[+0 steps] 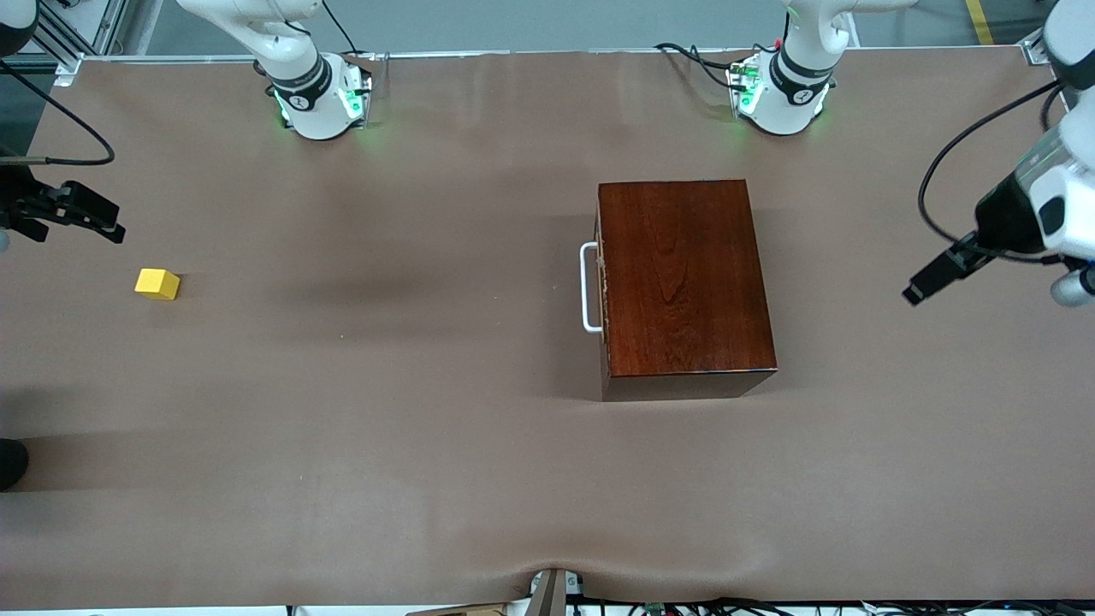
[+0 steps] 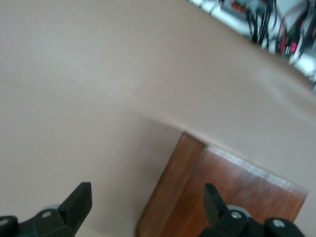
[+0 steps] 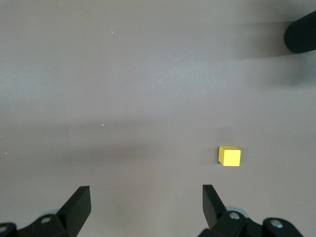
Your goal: Open drawer, take yellow block, close drawer
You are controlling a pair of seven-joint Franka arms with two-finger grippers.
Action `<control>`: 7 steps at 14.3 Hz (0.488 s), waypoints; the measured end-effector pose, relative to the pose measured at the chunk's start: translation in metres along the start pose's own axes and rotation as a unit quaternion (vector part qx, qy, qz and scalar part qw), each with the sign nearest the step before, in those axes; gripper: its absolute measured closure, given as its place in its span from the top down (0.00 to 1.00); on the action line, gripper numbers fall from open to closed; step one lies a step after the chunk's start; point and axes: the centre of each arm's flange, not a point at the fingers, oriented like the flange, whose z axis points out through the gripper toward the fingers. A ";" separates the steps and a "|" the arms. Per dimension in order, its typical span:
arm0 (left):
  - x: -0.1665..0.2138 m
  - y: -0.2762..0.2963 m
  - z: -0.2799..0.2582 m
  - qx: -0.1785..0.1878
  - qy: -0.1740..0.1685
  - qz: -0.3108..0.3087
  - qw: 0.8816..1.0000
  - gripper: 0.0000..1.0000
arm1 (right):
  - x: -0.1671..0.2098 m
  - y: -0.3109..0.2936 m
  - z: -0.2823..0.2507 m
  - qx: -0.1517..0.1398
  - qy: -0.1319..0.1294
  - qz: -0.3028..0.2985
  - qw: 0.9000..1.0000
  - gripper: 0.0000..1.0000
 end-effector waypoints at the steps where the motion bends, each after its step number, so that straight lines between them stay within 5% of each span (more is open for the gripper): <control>1: -0.002 -0.010 -0.002 0.006 -0.016 0.033 0.999 1.00 | 0.000 0.000 0.000 0.000 0.000 0.001 1.000 1.00; 7: -0.030 -0.020 -0.005 0.052 -0.089 0.227 0.968 1.00 | 0.000 -0.003 0.000 0.001 0.001 0.000 1.000 1.00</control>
